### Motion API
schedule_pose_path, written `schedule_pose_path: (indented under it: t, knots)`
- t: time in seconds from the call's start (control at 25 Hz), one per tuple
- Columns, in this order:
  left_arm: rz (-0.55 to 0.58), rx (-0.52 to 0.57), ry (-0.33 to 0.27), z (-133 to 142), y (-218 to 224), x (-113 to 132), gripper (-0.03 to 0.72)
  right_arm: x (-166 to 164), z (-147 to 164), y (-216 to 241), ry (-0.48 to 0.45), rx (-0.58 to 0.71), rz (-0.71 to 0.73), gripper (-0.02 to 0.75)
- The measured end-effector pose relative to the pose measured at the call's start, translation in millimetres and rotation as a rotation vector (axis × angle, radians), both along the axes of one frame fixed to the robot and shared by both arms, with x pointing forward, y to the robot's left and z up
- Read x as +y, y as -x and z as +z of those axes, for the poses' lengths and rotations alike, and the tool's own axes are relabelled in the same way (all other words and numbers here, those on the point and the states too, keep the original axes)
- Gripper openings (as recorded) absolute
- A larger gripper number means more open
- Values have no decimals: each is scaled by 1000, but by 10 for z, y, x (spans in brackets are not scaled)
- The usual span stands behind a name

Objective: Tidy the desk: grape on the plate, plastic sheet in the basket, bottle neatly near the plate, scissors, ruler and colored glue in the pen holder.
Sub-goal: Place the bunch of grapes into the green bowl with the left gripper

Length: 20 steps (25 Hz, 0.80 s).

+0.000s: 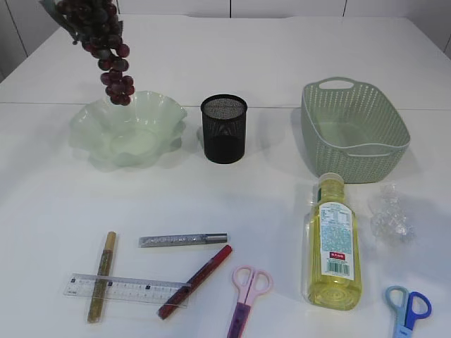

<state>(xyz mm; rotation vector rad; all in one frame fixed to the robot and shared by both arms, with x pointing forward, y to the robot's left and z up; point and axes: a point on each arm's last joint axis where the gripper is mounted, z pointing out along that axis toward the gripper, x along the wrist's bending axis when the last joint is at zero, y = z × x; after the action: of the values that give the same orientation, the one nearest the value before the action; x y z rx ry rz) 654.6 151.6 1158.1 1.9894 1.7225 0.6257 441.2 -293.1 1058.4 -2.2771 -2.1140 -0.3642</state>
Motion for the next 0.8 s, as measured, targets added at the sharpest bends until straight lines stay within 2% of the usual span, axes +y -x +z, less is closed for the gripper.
schedule_pose_path:
  t: [0.2,0.32,0.8]
  knots:
    - [71,-1,-9,-7,-98,292,114,-3,-1,0,3,0,1,548]
    - [90,22,-17,-116,-180,357,114,-3,-1,0,3,0,1,566]
    - [88,193,-50,-946,-530,235,118,-6,-1,2,7,2,2,550]
